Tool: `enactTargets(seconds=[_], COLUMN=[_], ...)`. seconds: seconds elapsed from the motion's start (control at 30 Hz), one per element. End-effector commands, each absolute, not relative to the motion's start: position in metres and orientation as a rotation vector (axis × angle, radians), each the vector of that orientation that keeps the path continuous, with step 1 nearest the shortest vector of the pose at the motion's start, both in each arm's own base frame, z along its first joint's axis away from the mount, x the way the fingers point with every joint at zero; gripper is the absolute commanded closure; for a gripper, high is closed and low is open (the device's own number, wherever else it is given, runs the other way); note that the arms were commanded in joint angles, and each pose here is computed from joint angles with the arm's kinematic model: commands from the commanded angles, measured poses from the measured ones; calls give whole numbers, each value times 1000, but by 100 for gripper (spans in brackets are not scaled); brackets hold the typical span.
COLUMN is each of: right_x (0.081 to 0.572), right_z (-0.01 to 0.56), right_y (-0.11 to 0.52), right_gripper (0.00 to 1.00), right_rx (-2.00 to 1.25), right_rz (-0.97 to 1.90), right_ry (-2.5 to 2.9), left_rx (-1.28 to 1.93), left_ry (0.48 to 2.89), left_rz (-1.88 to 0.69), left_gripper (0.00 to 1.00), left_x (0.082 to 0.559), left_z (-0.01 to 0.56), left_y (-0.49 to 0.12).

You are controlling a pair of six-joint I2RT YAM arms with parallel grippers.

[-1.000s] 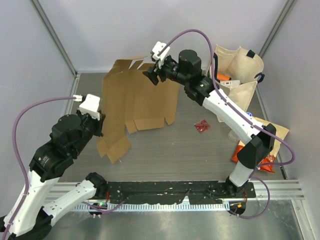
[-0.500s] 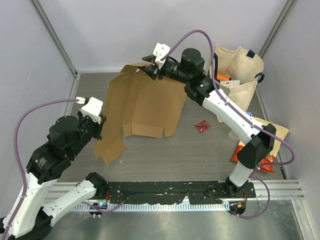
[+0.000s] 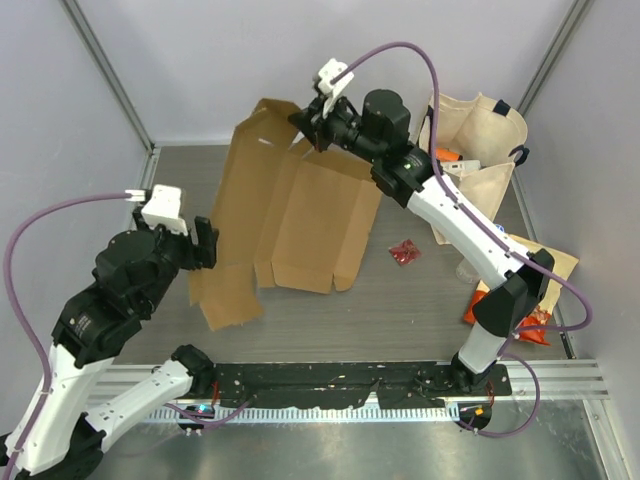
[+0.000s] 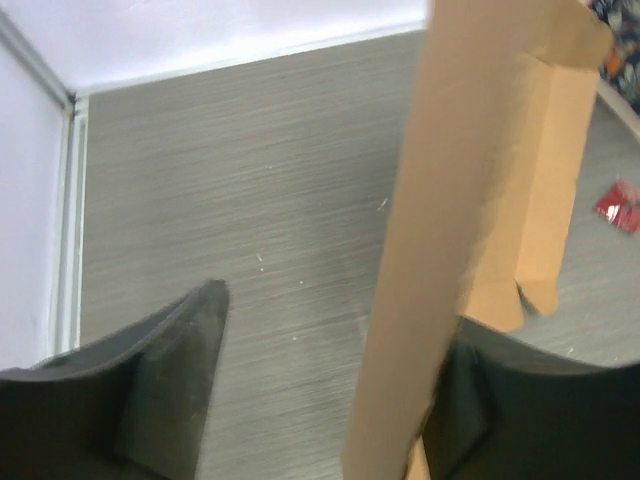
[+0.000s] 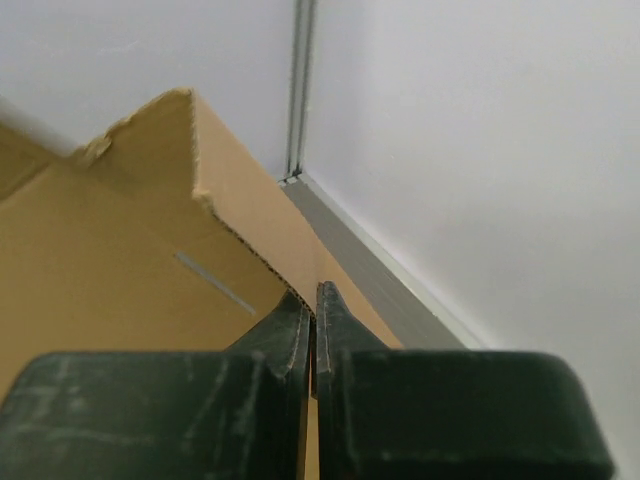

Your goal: Fold the paper box

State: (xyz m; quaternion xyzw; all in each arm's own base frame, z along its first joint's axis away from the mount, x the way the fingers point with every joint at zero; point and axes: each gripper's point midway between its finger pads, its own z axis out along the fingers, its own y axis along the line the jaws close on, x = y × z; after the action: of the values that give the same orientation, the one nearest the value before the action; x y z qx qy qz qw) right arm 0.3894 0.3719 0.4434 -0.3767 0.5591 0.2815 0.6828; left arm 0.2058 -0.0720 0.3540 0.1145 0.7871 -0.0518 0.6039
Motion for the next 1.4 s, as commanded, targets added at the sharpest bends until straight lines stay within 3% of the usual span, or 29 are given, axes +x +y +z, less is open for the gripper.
enactTargets(seconds=[0.0, 0.03, 0.3, 0.57, 0.77, 0.83, 0.87, 0.93, 1.03, 1.17, 1.27, 1.37], right_x=[404, 405, 450, 424, 421, 419, 418, 415, 416, 416, 419, 427], right_z=[489, 485, 401, 313, 280, 269, 269, 264, 263, 265, 261, 252], right_y=[331, 328, 254, 243, 237, 234, 233, 228, 214, 208, 206, 195], right_gripper=[99, 99, 98, 99, 98, 99, 99, 99, 99, 99, 99, 99], right_rx=[-393, -362, -29, -151, -195, -208, -236, -265, -293, -416, -505, -523], right_rz=[691, 692, 597, 639, 612, 592, 584, 571, 562, 578, 599, 601], right_ry=[1453, 1493, 1801, 1806, 1717, 1719, 1697, 1686, 1675, 1637, 1615, 1631], left_rx=[-74, -110, -225, -144, -103, -43, -98, -50, -95, 56, 159, 217], left_ry=[1719, 1715, 1643, 1697, 1881, 1958, 1960, 1961, 1889, 1792, 1827, 1882], left_rz=[-110, -111, -203, -286, -347, -550, -587, -768, -775, -678, -564, -422], left_gripper=[13, 0, 0, 1, 0, 1, 1, 8, 14, 16, 37, 38], left_x=[210, 210, 205, 223, 286, 313, 333, 357, 386, 410, 422, 436], left_z=[399, 402, 413, 390, 349, 331, 327, 323, 334, 349, 355, 347], left_y=[-42, -40, -36, -71, -129, -165, -150, -164, -143, -132, -125, -109])
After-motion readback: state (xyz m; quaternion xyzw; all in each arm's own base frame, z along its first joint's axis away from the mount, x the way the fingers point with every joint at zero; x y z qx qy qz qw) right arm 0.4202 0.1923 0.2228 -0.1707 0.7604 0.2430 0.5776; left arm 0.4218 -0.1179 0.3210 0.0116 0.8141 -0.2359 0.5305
